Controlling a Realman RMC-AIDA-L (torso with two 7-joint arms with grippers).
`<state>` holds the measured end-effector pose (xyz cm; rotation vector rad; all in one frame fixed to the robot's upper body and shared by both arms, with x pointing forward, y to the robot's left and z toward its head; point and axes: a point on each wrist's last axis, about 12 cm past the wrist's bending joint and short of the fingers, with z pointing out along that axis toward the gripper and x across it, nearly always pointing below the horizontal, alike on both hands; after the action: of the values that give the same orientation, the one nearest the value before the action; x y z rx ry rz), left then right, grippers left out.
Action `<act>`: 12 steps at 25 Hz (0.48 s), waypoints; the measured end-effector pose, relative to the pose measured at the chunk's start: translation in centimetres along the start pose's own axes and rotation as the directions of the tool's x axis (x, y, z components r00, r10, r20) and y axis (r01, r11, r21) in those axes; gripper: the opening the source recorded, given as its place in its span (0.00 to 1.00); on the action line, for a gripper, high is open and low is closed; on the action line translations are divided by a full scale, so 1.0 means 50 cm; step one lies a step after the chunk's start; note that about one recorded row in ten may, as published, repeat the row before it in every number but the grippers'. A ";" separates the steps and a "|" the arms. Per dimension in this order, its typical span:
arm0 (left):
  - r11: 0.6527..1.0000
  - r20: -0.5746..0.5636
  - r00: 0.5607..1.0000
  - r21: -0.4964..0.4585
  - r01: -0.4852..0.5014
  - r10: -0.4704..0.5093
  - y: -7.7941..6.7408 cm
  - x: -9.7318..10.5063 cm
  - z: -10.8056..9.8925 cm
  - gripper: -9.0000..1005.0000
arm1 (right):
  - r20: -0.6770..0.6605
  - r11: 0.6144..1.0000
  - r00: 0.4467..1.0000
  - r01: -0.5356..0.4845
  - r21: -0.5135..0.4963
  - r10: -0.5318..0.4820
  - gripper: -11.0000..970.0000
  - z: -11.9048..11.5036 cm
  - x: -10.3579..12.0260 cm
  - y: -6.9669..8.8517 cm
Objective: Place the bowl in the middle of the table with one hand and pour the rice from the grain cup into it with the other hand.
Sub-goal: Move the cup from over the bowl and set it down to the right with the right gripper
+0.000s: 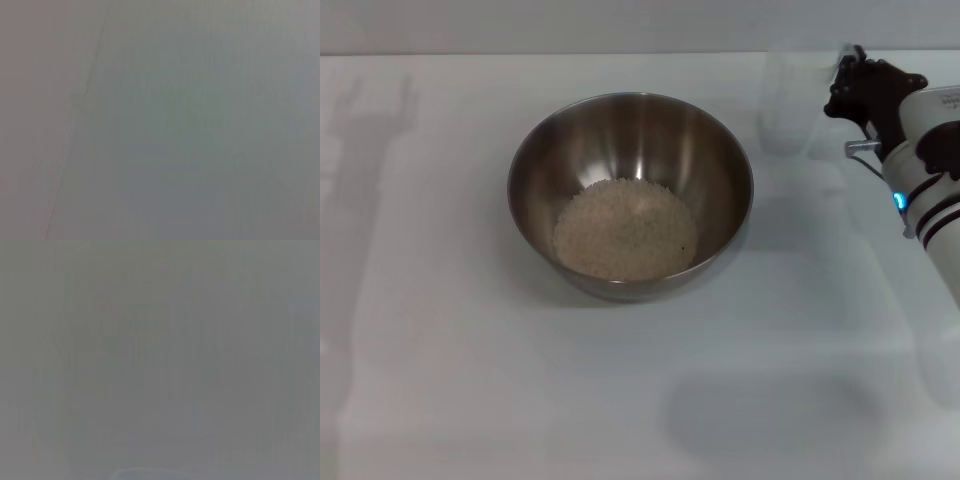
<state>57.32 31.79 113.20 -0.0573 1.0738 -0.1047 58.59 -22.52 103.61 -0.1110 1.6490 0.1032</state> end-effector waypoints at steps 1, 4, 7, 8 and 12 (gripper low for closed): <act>1.000 0.000 1.000 0.000 0.000 0.000 0.000 0.000 0.000 0.64 | -0.012 1.000 1.000 0.002 -0.003 -0.002 0.03 0.002 0.001 0.001; 1.000 0.001 1.000 0.002 0.001 -0.001 -0.001 0.000 0.002 0.64 | -0.046 1.000 0.999 0.012 -0.012 -0.012 0.04 0.011 0.004 0.003; 1.000 0.002 1.000 0.002 0.001 -0.001 -0.001 -0.001 0.002 0.64 | -0.072 1.000 0.997 0.021 -0.024 -0.022 0.05 0.019 0.005 0.007; 1.000 0.003 1.000 0.000 0.000 0.000 0.000 -0.002 0.000 0.64 | -0.078 0.999 0.997 0.025 -0.030 -0.027 0.06 0.020 0.005 0.009; 1.000 0.008 1.000 -0.004 -0.001 0.001 0.003 -0.003 -0.002 0.64 | -0.095 0.996 0.994 0.052 -0.068 -0.058 0.07 0.025 0.006 0.019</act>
<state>57.18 31.94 113.28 -0.0605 1.0665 -0.1014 59.67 -21.41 103.23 -0.2138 1.7384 0.1109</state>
